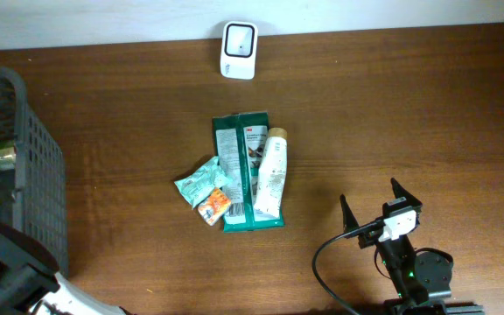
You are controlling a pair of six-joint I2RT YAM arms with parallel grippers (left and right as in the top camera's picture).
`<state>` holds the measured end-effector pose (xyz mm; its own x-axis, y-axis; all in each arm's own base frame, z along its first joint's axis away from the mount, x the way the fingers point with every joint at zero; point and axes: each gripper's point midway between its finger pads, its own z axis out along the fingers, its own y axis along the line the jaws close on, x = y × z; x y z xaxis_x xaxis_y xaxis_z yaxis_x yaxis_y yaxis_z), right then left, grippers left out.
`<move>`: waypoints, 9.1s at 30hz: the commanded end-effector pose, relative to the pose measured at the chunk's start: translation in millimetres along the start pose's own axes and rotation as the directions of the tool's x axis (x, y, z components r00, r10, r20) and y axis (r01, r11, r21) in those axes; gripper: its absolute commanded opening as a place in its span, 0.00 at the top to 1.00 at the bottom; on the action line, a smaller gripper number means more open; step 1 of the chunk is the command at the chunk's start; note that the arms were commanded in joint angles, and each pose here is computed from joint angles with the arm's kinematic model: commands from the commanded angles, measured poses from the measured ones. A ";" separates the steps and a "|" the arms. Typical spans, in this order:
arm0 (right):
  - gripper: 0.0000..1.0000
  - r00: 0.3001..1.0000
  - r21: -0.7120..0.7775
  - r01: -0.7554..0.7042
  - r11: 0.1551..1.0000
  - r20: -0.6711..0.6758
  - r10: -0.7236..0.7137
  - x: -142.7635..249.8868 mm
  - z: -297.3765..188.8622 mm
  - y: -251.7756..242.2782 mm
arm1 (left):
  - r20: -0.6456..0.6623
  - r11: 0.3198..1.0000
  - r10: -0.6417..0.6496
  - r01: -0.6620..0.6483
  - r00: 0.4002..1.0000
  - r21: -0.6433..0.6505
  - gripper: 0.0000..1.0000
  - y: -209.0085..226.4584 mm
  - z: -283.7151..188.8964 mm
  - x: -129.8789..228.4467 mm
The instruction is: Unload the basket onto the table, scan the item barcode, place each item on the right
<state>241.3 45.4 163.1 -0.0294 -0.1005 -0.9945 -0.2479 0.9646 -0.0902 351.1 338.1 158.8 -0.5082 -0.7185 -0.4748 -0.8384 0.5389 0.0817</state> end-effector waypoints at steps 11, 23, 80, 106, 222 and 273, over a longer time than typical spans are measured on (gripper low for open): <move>0.02 1.000 -0.004 -0.004 1.000 0.000 0.004 1.3 0.0 1.3 | -0.027 0.999 0.029 -0.030 0.999 -0.028 0.31 5.3 4.2 7.2; 0.02 1.000 -0.004 -0.004 1.000 0.000 0.004 1.3 0.0 1.3 | -0.093 0.998 0.049 -0.053 0.994 -0.040 0.36 9.3 3.1 23.2; 0.02 1.000 -0.004 -0.004 1.000 0.000 0.004 1.3 0.0 1.3 | 0.129 0.867 0.471 -0.485 0.873 0.115 0.31 -28.8 45.8 22.6; 0.02 1.000 -0.004 -0.004 1.000 0.000 0.004 1.3 0.0 1.3 | 0.183 0.748 0.606 -0.633 0.774 0.201 0.33 -50.9 55.1 31.1; 0.02 1.000 -0.004 -0.004 1.000 0.000 0.004 1.3 0.0 1.3 | 0.460 0.962 -0.023 -0.105 0.887 0.251 0.51 -34.1 -126.9 -45.1; 0.02 1.000 -0.004 -0.004 1.000 0.000 0.004 1.3 0.0 1.3 | 0.635 -0.091 0.636 -0.774 0.439 0.626 0.48 -433.9 -240.4 520.9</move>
<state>241.3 45.3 163.2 -0.0291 -0.1002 -0.9945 -0.2475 0.9647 -0.0899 397.6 -366.7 109.0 -0.6229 0.3110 -0.7179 0.5943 0.7848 -0.1757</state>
